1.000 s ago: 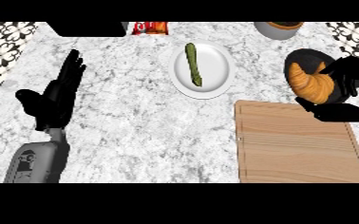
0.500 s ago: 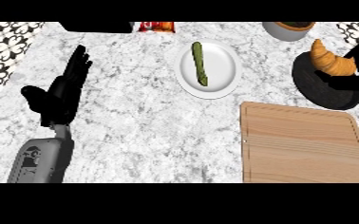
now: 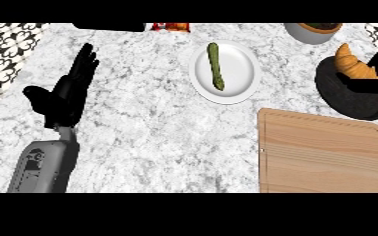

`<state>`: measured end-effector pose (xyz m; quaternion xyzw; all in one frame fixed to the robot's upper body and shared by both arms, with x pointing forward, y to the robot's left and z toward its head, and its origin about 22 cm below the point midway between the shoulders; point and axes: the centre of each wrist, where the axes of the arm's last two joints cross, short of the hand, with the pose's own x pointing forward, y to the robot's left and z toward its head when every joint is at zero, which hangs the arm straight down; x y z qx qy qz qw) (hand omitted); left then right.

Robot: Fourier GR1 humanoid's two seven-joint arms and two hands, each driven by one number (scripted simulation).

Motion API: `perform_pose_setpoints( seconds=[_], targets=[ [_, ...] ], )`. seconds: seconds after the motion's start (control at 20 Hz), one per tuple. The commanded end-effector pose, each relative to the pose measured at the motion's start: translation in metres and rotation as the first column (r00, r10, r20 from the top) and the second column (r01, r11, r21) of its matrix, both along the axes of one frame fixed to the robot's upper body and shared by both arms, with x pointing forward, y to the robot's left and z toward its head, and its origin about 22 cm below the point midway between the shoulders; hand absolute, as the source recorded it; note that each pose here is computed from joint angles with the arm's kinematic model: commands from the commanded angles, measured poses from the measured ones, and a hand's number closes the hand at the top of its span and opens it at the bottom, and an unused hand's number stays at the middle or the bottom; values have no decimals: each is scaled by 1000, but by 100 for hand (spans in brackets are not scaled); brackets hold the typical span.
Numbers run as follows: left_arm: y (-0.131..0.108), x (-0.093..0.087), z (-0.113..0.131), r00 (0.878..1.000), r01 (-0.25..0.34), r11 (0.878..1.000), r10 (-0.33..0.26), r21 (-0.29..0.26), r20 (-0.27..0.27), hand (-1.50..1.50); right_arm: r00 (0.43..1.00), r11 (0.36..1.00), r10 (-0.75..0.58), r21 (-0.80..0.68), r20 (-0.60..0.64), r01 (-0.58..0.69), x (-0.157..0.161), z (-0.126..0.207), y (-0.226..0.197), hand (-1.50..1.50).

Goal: Pick the croissant from the cutting board and place it in the pan

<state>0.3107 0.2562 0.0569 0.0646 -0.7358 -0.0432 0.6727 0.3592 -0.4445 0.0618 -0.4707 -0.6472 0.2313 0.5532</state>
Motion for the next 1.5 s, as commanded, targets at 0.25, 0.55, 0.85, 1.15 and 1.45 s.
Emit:
perform_pose_setpoints(
  seconds=[0.25, 0.55, 0.85, 1.15, 1.45],
  targets=[
    [-7, -3, 1, 1000, 1, 1000, 0, -9, 10, 0, 952, 953, 147, 296, -270, -64, -13, -37, -8, -150],
    [-6, 0, 4, 1000, 6, 1000, -6, -5, 11, 0, 974, 937, 175, 328, -147, -119, -18, -47, -7, -150],
    [6, 0, 14, 1000, -20, 1000, 20, -3, -14, 0, 986, 862, 132, 479, 103, -166, -20, -19, -32, -150],
    [10, -15, -9, 999, -34, 999, 34, 0, -21, 0, 966, 712, 227, 655, 126, -253, -71, -36, -74, -150],
    [4, -14, -4, 999, -34, 999, 34, -12, -39, 0, 935, 644, 303, 684, 184, -343, -128, -30, -119, -150]
  ],
)
